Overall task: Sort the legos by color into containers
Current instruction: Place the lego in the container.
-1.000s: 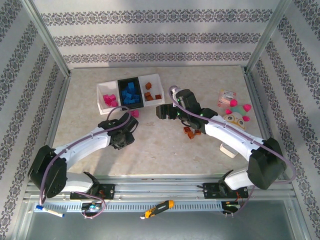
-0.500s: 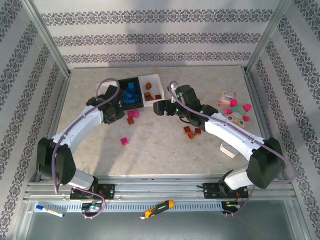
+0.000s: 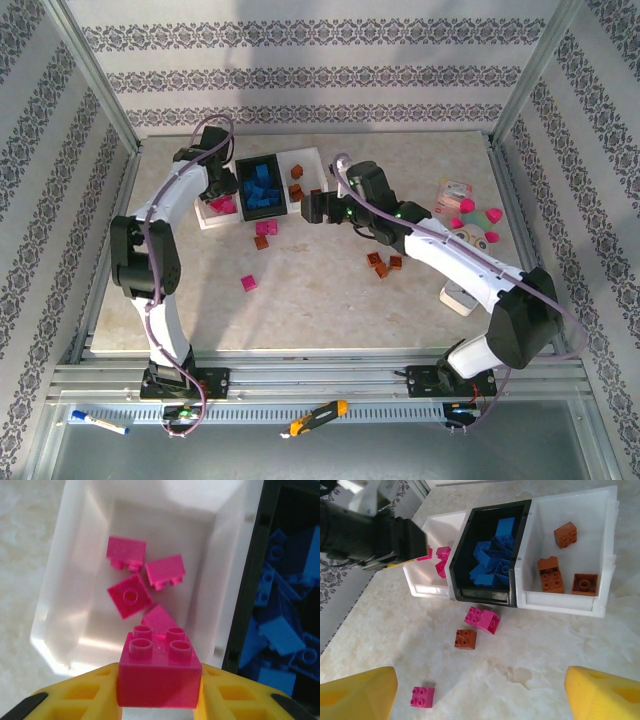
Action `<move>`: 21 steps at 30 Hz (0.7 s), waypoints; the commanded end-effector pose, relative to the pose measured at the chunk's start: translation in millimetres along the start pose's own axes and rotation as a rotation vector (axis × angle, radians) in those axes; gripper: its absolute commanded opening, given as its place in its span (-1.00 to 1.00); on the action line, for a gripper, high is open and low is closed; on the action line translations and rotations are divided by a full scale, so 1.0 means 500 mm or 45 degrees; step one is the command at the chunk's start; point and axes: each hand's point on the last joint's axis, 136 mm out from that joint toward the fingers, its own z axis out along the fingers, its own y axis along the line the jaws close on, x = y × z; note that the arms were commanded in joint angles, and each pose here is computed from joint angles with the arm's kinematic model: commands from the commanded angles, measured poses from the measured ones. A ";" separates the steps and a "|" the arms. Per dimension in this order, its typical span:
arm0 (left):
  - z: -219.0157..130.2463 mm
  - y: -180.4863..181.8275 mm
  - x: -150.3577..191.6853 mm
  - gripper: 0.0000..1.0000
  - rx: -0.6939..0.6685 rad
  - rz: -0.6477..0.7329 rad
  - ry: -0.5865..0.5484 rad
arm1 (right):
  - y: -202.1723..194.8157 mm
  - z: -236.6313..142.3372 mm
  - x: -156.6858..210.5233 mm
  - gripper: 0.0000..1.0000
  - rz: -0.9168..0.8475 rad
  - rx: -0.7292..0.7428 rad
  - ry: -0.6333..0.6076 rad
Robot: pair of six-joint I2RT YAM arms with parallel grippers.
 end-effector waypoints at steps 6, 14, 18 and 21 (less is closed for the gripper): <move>0.006 -0.011 -0.047 0.52 0.028 0.093 -0.024 | 0.042 0.022 -0.029 0.74 -0.048 -0.119 0.019; -0.054 0.004 0.010 0.89 0.066 0.067 -0.013 | 0.100 0.036 -0.008 0.83 -0.249 -0.264 0.060; -0.081 0.013 0.090 0.91 0.083 0.052 0.036 | 0.136 0.034 0.021 0.86 -0.417 -0.337 0.082; -0.089 0.005 0.155 0.93 0.144 0.069 0.082 | 0.140 0.036 0.045 0.87 -0.426 -0.367 0.116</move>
